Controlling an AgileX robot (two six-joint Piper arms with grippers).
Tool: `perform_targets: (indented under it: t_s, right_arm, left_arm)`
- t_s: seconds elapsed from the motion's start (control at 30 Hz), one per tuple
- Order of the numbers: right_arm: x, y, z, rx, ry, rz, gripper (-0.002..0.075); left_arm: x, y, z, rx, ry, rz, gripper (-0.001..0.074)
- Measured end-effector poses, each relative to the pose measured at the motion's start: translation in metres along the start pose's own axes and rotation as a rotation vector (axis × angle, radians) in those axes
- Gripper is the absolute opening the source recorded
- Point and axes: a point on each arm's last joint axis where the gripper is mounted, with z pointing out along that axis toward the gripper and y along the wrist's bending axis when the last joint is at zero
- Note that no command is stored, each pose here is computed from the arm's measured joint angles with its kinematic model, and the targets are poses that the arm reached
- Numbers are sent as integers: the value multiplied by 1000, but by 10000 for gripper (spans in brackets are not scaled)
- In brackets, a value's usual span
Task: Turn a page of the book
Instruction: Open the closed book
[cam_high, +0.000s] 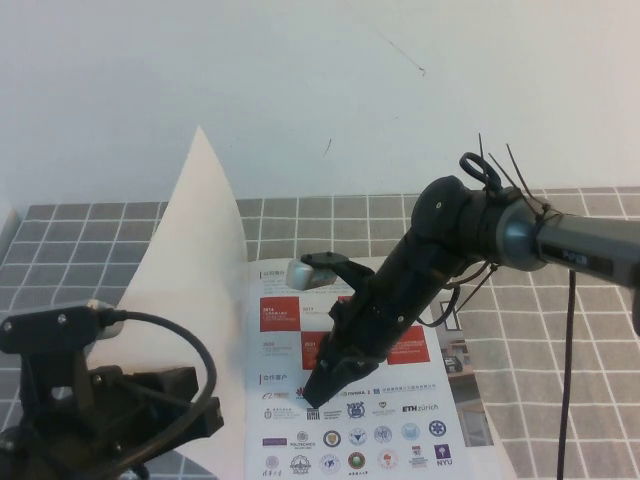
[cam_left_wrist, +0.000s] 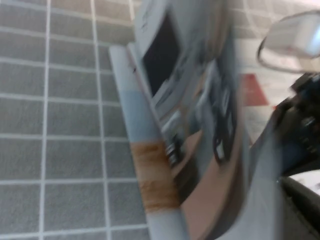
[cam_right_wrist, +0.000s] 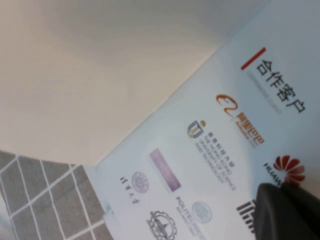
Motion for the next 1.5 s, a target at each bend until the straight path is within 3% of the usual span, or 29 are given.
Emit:
perform_targets:
  t_s: [0.47, 0.83, 0.97, 1.23, 1.5]
  right_arm:
    - [1, 5, -11, 59, 39, -28, 0]
    - [-1, 5, -15, 107, 40, -39, 0]
    - [-11, 13, -33, 191, 6, -99, 0]
    - [-29, 89, -135, 395, -159, -295, 0]
    - [5, 160, -219, 640, -191, -339, -1]
  left_arm:
    - [50, 25, 64, -215, 321, 94, -4]
    - [66, 30, 80, -237, 416, 100, -4]
    - [59, 26, 75, -212, 381, 96, -4]
    - [16, 0, 28, -22, 139, 110, -4]
    - [-29, -20, -36, 153, -171, 178, -4]
